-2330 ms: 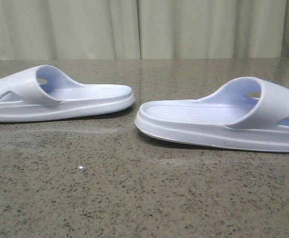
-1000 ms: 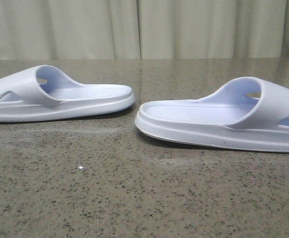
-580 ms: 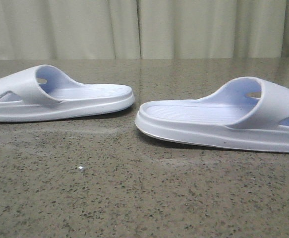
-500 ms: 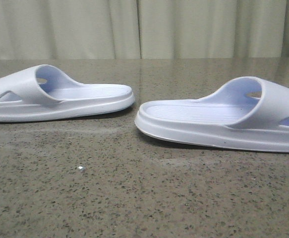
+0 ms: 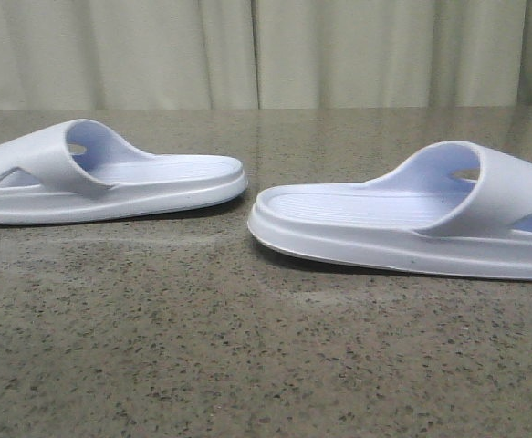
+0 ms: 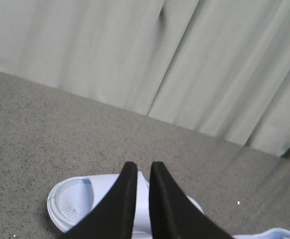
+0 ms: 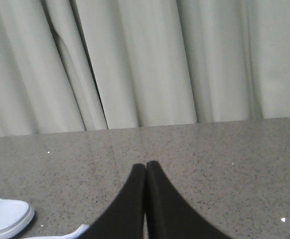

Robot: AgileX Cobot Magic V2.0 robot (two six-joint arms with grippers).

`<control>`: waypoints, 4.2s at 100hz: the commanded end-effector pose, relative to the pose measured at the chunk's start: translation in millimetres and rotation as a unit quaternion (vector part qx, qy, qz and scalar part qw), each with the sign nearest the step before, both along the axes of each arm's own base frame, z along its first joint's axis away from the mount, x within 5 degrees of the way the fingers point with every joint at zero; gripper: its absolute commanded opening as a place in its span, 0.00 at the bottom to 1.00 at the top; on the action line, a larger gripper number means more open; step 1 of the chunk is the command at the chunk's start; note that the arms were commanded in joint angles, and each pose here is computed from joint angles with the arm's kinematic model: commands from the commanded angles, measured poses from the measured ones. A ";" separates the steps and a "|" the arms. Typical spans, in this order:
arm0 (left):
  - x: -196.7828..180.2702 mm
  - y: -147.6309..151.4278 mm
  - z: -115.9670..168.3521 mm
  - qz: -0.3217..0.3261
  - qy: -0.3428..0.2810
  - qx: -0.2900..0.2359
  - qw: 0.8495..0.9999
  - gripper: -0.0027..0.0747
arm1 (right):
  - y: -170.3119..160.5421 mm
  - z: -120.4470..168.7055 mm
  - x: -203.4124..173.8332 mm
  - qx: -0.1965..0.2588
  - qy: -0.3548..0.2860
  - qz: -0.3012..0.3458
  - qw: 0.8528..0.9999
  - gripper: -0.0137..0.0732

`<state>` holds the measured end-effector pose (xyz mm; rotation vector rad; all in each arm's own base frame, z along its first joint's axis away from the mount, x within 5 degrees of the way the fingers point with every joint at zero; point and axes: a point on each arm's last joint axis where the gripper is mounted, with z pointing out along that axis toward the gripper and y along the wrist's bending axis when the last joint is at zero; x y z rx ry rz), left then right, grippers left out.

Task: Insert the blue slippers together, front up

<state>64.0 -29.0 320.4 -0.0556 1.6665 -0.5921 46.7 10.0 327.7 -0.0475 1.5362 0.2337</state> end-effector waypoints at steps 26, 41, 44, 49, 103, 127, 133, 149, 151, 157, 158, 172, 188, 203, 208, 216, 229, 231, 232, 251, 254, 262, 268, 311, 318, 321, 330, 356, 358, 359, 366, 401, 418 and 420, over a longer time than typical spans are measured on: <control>33.1 -7.1 18.3 -0.014 0.062 -0.020 0.998 0.06 | 4.5 11.8 21.9 0.000 0.068 0.007 0.998 0.07; 34.4 -9.1 15.7 -0.024 0.078 -0.021 0.996 0.09 | 5.3 8.9 22.9 0.001 0.085 0.010 0.996 0.08; 34.3 -9.3 15.6 -0.025 0.079 -0.022 0.996 0.12 | 5.6 8.9 22.9 0.004 0.085 0.012 0.996 0.10; 34.2 -9.6 15.9 -0.026 0.080 -0.027 0.996 0.20 | 6.2 9.0 22.7 0.013 0.086 0.015 0.996 0.16; 47.1 -6.1 3.8 0.015 0.111 -0.120 0.986 0.72 | 8.2 9.7 22.4 0.039 0.088 0.025 0.995 0.71; 82.9 -7.4 -15.0 0.047 0.175 -0.153 0.971 0.72 | 8.5 9.8 22.3 0.043 0.089 0.027 0.995 0.71; 91.8 -8.0 -21.1 0.055 0.194 -0.162 0.966 0.72 | 8.8 9.9 22.3 0.047 0.089 0.028 0.995 0.71; 111.6 -8.4 -36.3 0.078 0.234 -0.182 0.952 0.72 | 9.3 9.8 22.1 0.052 0.091 0.031 0.994 0.71; 113.6 -8.3 -37.9 0.082 0.237 -0.185 0.950 0.72 | 9.3 9.8 22.1 0.052 0.091 0.031 0.994 0.71; 118.5 -8.2 -41.9 0.090 0.247 -0.196 0.945 0.72 | 9.3 9.7 22.1 0.052 0.091 0.031 0.994 0.71; 119.7 -8.0 -42.8 0.093 0.248 -0.196 0.944 0.72 | 9.3 9.7 22.1 0.052 0.091 0.031 0.994 0.71; 128.8 -8.0 -51.6 0.108 0.268 -0.216 0.933 0.72 | 9.3 9.7 22.1 0.052 0.091 0.031 0.994 0.71; 137.4 -7.6 -61.4 0.124 0.287 -0.222 0.924 0.72 | 9.3 9.7 22.1 0.052 0.091 0.031 0.994 0.71; 144.8 -8.2 -69.5 0.133 0.306 -0.228 0.915 0.72 | 9.3 9.7 22.1 0.052 0.091 0.031 0.994 0.71; 148.1 -8.8 -70.5 0.134 0.310 -0.227 0.913 0.72 | 9.3 9.7 22.1 0.052 0.091 0.031 0.994 0.71; 152.7 -9.6 -72.4 0.134 0.318 -0.226 0.911 0.72 | 9.3 9.7 22.1 0.052 0.091 0.031 0.994 0.71; 161.6 -11.1 -72.6 0.134 0.324 -0.225 0.909 0.72 | 9.3 9.7 22.1 0.052 0.091 0.031 0.994 0.71; 162.9 -11.6 -73.0 0.133 0.327 -0.225 0.908 0.72 | 9.3 9.7 22.1 0.052 0.091 0.031 0.994 0.71; 163.6 -11.7 -73.6 0.133 0.328 -0.224 0.908 0.72 | 9.3 9.7 22.1 0.052 0.091 0.031 0.994 0.71; 174.9 -16.6 -77.3 0.123 0.354 -0.231 0.898 0.72 | 9.3 9.7 22.1 0.053 0.091 0.031 0.994 0.71; 176.4 -17.5 -78.0 0.120 0.358 -0.230 0.897 0.72 | 9.3 9.7 22.1 0.053 0.091 0.031 0.994 0.71; 180.2 -19.9 -80.1 0.113 0.371 -0.231 0.892 0.72 | 9.3 9.7 22.1 0.053 0.091 0.031 0.994 0.71; 182.5 -21.8 -82.6 0.107 0.382 -0.232 0.888 0.72 | 9.3 9.7 22.1 0.053 0.091 0.031 0.994 0.71; 182.9 -28.1 -85.5 0.080 0.412 -0.232 0.877 0.57 | 9.3 9.7 22.1 0.053 0.091 0.031 0.994 0.71; 182.9 -28.1 -85.5 0.080 0.412 -0.232 0.877 0.51 | 9.3 9.7 22.1 0.053 0.091 0.031 0.994 0.71; 182.9 -28.1 -85.5 0.080 0.412 -0.232 0.877 0.49 | 9.3 9.7 22.1 0.053 0.091 0.031 0.994 0.71; 182.9 -28.1 -85.5 0.080 0.412 -0.232 0.877 0.41 | 9.3 9.7 22.1 0.053 0.091 0.031 0.994 0.71; 183.0 -28.0 -85.4 0.081 0.411 -0.232 0.878 0.14 | 9.4 9.5 22.0 0.053 0.093 0.031 0.994 0.71; 183.0 -28.0 -85.4 0.081 0.411 -0.232 0.878 0.11 | 9.4 9.5 22.0 0.053 0.093 0.031 0.994 0.71; 183.1 -27.8 -85.4 0.081 0.410 -0.232 0.878 0.10 | 9.4 9.5 22.0 0.053 0.093 0.031 0.994 0.71; 183.3 -27.5 -85.3 0.082 0.409 -0.231 0.879 0.06 | 9.4 9.5 22.0 0.053 0.093 0.031 0.994 0.71; 171.7 -29.2 -64.9 0.060 0.385 -0.251 0.886 0.06 | 9.4 9.5 22.0 0.053 0.093 0.031 0.994 0.71; 152.4 -28.6 -35.8 0.034 0.336 -0.266 0.903 0.06 | 9.4 9.5 22.0 0.053 0.093 0.031 0.994 0.71; 149.2 -28.7 -32.0 0.029 0.330 -0.268 0.904 0.06 | 9.4 9.5 22.0 0.053 0.093 0.031 0.994 0.71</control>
